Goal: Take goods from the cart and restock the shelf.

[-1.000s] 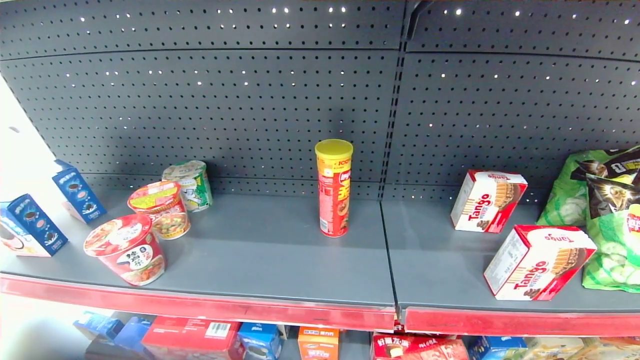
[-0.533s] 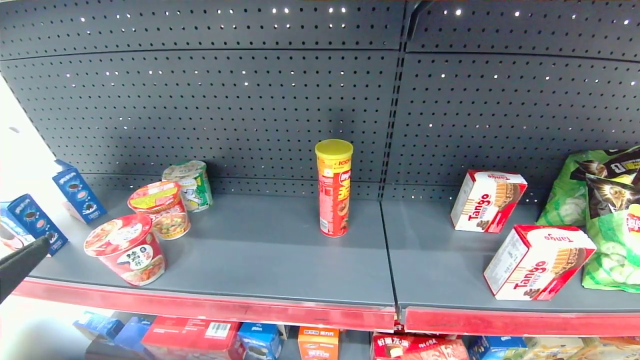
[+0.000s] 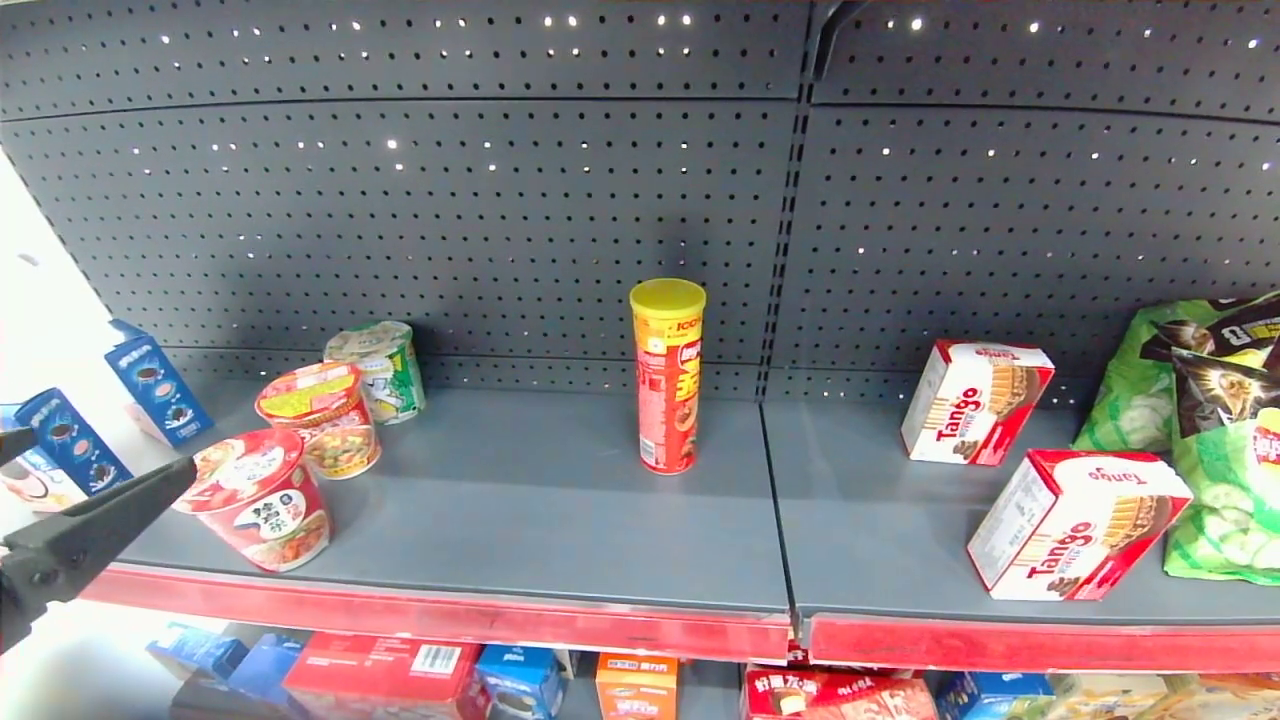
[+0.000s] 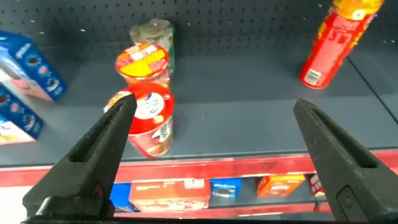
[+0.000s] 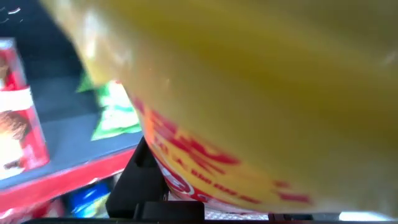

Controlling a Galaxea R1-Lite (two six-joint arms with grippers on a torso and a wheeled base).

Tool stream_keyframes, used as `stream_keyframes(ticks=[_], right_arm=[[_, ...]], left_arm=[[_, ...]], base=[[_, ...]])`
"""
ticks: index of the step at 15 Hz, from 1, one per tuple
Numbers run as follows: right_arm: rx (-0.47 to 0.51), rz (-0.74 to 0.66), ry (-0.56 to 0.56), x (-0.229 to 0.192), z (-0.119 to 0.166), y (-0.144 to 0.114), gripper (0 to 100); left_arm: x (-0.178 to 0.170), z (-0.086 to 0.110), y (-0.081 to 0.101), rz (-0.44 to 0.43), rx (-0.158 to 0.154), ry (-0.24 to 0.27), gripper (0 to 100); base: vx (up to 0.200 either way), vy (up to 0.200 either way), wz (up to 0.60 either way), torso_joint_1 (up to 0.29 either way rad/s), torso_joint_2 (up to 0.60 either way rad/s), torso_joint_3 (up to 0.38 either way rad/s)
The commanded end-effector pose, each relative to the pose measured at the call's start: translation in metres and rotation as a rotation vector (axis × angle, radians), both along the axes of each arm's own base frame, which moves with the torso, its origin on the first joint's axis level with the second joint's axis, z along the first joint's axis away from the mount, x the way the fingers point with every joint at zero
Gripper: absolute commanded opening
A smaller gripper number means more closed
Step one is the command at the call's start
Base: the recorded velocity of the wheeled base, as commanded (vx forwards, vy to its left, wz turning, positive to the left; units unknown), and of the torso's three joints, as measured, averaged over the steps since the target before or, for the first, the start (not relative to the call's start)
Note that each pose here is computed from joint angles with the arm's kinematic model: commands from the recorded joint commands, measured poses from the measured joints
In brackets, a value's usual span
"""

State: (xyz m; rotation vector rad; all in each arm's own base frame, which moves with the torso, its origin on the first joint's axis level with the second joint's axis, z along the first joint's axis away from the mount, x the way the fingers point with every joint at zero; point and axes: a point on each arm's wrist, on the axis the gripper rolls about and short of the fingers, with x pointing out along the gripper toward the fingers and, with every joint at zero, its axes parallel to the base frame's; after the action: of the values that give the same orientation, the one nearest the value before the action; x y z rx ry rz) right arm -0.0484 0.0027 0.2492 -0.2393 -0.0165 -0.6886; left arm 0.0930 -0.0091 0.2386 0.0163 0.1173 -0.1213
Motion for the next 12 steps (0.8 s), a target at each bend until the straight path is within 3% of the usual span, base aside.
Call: stream_keyframes(ticks=[1, 2, 4, 5, 7, 10, 12], right_arm=[[0.002, 0.011, 0.012, 0.003, 0.0, -0.002, 0], [0.002, -0.017, 0.014, 0.001, -0.002, 0.0, 0], [0.001, -0.083, 0.009, 0.0, -0.002, 0.002, 0], [0.0, -0.117, 0.006, 0.001, -0.002, 0.003, 0], [-0.002, -0.14, 0.001, 0.0, -0.001, 0.005, 0], [-0.001, -0.148, 0.004, 0.0, -0.002, 0.005, 0], [0.001, -0.174, 0.01, 0.0, -0.004, 0.005, 0]], left_arm=[[0.012, -0.004, -0.003, -0.04, 0.002, 0.048, 100], [0.022, -0.006, -0.011, -0.146, -0.01, 0.077, 100], [0.036, -0.013, -0.024, -0.267, -0.044, 0.132, 100], [0.044, -0.014, -0.041, -0.396, -0.059, 0.143, 100], [0.065, -0.023, -0.057, -0.5, -0.063, 0.184, 100], [0.112, -0.034, -0.075, -0.508, -0.054, 0.238, 100], [0.149, -0.042, -0.086, -0.48, -0.017, 0.267, 100]], base=[[0.0, 0.0, 0.0, 0.0, 0.0, 0.0], [0.0, 0.0, 0.0, 0.0, 0.0, 0.0], [0.0, 0.0, 0.0, 0.0, 0.0, 0.0], [0.0, 0.0, 0.0, 0.0, 0.0, 0.0], [0.0, 0.0, 0.0, 0.0, 0.0, 0.0], [0.0, 0.0, 0.0, 0.0, 0.0, 0.0], [0.0, 0.0, 0.0, 0.0, 0.0, 0.0]])
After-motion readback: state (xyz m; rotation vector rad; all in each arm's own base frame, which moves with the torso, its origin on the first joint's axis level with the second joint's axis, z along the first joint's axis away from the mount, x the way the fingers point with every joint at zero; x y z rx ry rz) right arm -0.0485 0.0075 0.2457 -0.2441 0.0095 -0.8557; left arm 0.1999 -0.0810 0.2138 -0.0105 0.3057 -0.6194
